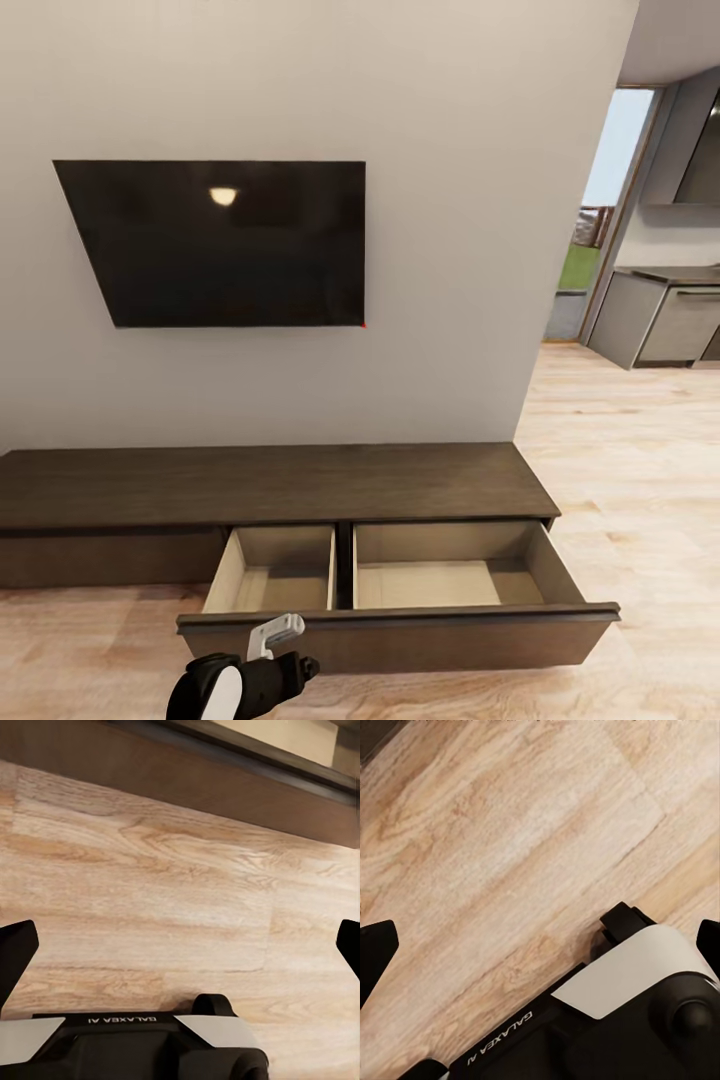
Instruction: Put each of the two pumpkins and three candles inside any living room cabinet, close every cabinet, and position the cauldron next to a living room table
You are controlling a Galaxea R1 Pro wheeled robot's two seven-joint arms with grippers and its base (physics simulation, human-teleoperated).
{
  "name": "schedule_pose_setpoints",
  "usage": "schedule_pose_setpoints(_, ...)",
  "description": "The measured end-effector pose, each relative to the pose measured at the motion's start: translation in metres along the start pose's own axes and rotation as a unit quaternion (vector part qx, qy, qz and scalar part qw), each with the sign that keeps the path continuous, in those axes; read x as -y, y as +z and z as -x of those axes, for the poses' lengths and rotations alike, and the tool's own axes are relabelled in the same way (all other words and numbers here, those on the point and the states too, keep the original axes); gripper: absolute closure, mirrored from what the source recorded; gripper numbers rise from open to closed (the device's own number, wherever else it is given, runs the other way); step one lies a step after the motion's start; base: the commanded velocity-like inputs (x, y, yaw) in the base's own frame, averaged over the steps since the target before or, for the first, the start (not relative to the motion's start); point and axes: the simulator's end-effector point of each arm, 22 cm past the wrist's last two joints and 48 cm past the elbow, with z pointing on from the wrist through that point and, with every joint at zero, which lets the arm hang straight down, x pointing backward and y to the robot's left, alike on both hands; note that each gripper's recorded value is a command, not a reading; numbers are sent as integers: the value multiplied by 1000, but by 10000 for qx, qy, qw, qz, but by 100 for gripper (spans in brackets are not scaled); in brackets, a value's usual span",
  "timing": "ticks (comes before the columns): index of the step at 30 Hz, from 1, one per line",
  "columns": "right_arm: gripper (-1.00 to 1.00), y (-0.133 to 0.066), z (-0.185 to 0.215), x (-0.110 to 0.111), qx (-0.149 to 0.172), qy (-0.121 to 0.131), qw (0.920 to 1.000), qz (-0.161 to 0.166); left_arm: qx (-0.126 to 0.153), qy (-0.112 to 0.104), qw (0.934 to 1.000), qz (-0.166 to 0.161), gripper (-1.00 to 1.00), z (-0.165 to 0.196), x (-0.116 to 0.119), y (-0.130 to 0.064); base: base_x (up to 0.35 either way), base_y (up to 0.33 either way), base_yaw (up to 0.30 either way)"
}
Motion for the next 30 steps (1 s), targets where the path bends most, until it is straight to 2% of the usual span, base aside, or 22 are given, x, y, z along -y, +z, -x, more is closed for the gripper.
schedule_pose_setpoints(13,-100,-3,1,0,0,12,10000,3,11,6,10000,-11,-100,2,1,-3,-9,0,0)
schedule_pose_setpoints(23,-100,-3,1,0,-1,12,10000,-3,5,7,10000,-9,-100,1,2,-3,-199,0,0)
schedule_pose_setpoints(30,-100,-3,1,0,0,12,10000,-3,11,10,10000,-13,-100,1,2,-3,-35,0,0)
